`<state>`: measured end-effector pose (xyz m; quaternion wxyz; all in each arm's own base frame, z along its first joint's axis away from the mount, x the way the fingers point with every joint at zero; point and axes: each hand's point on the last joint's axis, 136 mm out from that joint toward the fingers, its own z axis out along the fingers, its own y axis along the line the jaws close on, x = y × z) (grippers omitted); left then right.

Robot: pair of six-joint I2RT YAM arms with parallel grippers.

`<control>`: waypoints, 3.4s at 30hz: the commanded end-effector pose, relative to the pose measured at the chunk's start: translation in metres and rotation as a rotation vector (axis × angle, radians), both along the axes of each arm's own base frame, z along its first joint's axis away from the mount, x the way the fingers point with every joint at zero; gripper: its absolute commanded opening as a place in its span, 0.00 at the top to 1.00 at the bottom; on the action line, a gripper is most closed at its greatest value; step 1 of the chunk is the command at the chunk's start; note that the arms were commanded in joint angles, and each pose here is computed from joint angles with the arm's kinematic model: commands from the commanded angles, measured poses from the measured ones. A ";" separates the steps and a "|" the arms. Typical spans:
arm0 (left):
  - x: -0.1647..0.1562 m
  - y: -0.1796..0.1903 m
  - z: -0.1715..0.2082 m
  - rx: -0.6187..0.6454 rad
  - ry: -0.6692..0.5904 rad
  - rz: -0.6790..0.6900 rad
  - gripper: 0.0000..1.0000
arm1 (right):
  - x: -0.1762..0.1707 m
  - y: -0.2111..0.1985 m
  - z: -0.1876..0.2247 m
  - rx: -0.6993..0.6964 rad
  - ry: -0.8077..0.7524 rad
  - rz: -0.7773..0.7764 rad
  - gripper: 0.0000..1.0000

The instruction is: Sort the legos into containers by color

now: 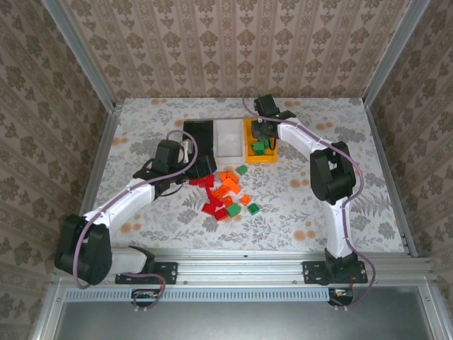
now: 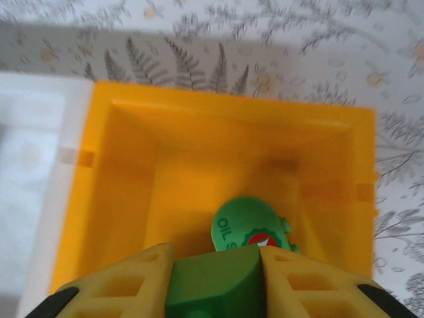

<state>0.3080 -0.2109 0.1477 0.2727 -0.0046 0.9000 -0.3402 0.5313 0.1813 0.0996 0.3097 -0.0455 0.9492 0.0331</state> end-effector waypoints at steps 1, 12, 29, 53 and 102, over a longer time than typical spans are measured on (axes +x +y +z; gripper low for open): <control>-0.004 0.007 0.001 -0.011 0.004 0.002 0.02 | -0.006 0.005 0.003 0.005 0.039 0.025 0.58; -0.013 0.020 -0.002 0.007 0.010 0.028 0.02 | -0.053 0.012 0.082 0.009 -0.144 0.014 0.48; -0.053 0.047 -0.048 0.037 0.080 0.102 0.02 | -0.199 0.125 -0.041 0.063 0.174 0.425 0.55; -0.054 0.050 -0.045 0.040 0.065 0.104 0.01 | -0.209 0.106 -0.075 -0.050 0.213 0.419 0.54; -0.054 0.056 -0.041 0.044 0.050 0.109 0.01 | -0.197 0.124 -0.064 -0.013 0.136 0.476 0.77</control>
